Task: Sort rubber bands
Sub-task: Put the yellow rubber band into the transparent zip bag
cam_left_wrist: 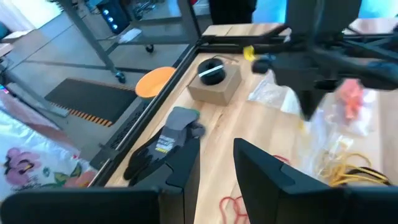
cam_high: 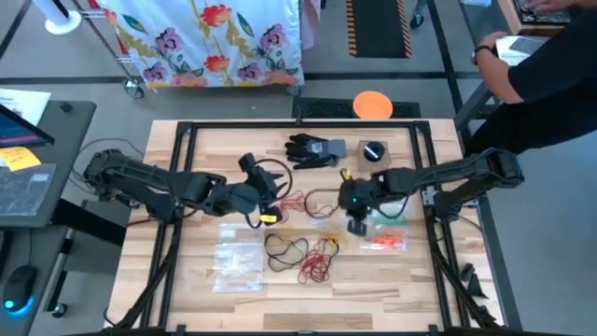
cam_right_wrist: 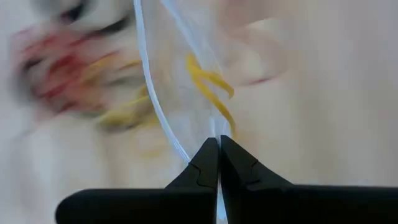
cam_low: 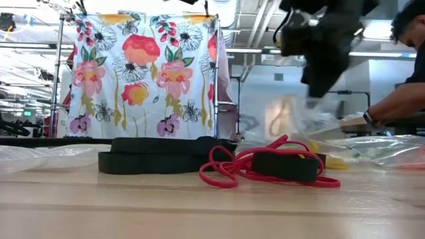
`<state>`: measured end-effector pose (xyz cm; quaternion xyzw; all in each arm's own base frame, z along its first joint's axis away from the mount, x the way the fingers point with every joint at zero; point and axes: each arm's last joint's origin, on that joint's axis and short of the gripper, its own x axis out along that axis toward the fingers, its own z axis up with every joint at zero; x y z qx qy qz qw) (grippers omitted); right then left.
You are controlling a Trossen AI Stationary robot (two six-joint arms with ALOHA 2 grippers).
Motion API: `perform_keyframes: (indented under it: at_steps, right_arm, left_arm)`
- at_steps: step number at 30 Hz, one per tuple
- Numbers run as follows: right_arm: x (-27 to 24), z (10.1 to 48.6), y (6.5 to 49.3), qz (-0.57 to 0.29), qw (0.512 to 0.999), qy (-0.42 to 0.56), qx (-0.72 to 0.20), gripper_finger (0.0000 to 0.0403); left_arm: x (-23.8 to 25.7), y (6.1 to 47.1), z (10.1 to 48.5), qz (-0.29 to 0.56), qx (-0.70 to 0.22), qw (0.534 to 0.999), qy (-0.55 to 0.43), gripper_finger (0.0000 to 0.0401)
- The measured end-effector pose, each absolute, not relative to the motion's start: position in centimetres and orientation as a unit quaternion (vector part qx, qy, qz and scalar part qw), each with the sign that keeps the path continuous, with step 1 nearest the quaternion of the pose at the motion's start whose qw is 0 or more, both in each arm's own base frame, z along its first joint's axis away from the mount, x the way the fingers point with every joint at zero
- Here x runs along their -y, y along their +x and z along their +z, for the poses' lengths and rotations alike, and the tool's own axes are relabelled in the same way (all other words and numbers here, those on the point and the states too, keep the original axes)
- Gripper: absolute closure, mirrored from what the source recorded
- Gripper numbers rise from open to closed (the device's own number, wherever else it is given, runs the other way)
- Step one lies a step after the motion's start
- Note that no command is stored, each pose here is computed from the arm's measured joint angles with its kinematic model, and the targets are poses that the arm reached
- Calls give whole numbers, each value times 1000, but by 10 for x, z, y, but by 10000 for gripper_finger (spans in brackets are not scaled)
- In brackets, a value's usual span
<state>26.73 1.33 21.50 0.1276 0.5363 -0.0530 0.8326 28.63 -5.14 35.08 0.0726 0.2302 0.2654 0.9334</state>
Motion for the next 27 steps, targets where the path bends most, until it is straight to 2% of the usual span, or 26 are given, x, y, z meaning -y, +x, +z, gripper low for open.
perform_keyframes:
  at_steps: [7,14,17,20,24,27]
  right_arm:
    - [-1,223,282,-88,875,146,-454,397]
    - [15,252,289,-98,897,140,-408,397]
    - [-3,268,290,-59,920,119,-368,397]
    - [-37,263,287,-15,926,80,-369,397]
    - [-39,253,281,-100,905,66,-407,397]
    - [-33,251,279,-126,897,80,-417,397]
  left_arm:
    - [51,284,347,265,-253,927,84,308]
    - [50,281,343,268,-271,920,86,308]
    - [50,280,342,269,-277,918,86,308]
    - [50,278,339,270,-289,915,81,308]
    - [50,277,339,273,-290,915,71,308]
    - [52,277,339,274,-285,917,57,308]
